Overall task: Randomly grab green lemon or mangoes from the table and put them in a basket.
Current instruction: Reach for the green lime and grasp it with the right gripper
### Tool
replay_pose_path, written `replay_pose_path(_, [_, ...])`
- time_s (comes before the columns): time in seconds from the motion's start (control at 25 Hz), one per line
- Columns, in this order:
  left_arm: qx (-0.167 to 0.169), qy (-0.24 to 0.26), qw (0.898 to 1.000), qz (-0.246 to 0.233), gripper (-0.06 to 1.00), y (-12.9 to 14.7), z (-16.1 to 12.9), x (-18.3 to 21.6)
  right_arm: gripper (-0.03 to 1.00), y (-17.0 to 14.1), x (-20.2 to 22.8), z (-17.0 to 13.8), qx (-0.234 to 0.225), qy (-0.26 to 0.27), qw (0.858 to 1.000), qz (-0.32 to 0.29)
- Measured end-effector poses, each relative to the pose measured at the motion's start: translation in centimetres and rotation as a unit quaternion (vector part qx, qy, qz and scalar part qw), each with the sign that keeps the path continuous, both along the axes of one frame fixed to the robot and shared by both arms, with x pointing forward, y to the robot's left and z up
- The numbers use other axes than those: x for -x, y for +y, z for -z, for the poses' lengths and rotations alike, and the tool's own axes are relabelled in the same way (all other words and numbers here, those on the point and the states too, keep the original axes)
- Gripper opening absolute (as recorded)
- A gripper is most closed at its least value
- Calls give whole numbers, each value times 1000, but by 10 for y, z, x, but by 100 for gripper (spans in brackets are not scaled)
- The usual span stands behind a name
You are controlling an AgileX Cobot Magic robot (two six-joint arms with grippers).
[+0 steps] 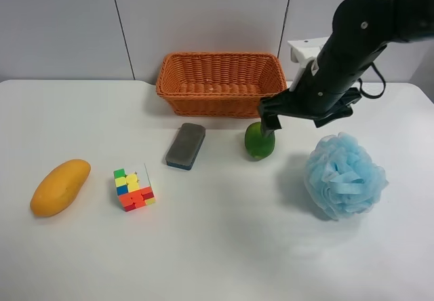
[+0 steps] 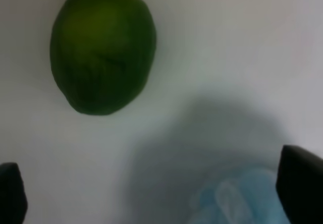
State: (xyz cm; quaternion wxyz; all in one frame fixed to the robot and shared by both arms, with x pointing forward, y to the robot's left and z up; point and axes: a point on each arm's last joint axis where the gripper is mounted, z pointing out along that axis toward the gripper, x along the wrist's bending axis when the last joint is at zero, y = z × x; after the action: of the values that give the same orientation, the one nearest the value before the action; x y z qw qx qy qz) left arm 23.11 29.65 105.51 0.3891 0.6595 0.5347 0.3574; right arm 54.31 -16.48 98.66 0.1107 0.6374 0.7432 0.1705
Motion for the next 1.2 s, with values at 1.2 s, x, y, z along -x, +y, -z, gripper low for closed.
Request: replay_pose_path(1.2, [0,0,1000,0,99,0,0,0,93,25,-40,79,-25,-11,1000,10])
